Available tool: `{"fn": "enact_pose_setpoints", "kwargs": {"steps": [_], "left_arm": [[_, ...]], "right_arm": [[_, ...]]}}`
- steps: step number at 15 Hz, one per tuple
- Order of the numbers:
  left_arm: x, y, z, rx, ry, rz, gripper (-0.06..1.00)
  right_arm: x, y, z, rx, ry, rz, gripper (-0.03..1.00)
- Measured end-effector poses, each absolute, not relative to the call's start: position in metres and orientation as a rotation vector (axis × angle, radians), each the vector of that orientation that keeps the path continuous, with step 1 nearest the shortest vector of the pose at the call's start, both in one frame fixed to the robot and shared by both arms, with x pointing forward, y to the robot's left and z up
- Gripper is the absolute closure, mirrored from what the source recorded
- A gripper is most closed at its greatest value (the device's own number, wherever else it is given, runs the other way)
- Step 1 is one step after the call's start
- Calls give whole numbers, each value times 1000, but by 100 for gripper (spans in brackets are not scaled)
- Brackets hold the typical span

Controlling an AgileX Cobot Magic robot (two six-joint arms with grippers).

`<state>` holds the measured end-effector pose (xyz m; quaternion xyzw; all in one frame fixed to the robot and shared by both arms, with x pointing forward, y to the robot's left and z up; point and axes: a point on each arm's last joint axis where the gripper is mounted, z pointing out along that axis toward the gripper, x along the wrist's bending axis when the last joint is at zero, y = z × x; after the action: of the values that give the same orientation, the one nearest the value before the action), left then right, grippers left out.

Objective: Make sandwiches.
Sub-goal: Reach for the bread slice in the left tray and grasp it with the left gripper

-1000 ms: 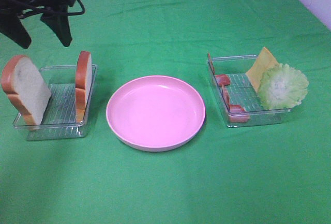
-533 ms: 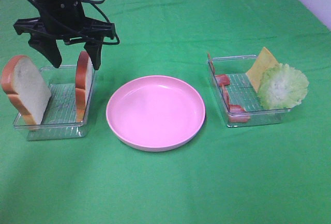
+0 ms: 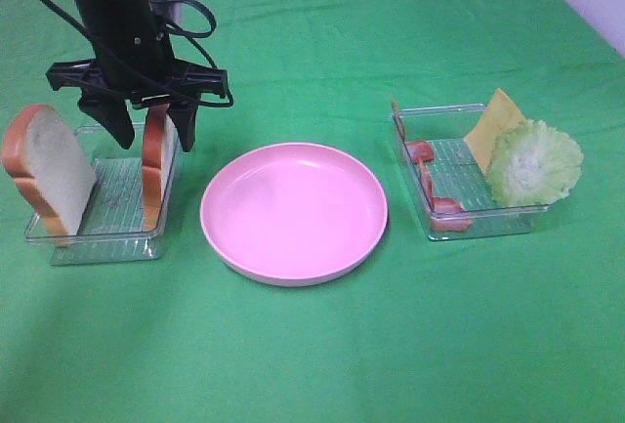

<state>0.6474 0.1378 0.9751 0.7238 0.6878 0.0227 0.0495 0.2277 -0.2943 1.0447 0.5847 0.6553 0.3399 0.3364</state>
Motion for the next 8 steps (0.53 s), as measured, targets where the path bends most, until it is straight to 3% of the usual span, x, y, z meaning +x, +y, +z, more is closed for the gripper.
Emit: {"fn": "enact_pose_setpoints", "kwargs": {"steps": [2, 3, 4, 8], "left_arm": [[649, 137, 973, 2200, 2090, 74, 45], [650, 137, 973, 2193, 2084, 80, 62], [650, 138, 973, 2199, 2083, 96, 71], [648, 139, 972, 2221, 2098, 83, 73]], "right_arm": [[228, -294, 1045, 1525, 1709, 886, 11], [228, -294, 1045, 1525, 1709, 886, 11], [228, -294, 1045, 1525, 1709, 886, 11], [228, -294, 1045, 1525, 1709, 886, 11]]}}
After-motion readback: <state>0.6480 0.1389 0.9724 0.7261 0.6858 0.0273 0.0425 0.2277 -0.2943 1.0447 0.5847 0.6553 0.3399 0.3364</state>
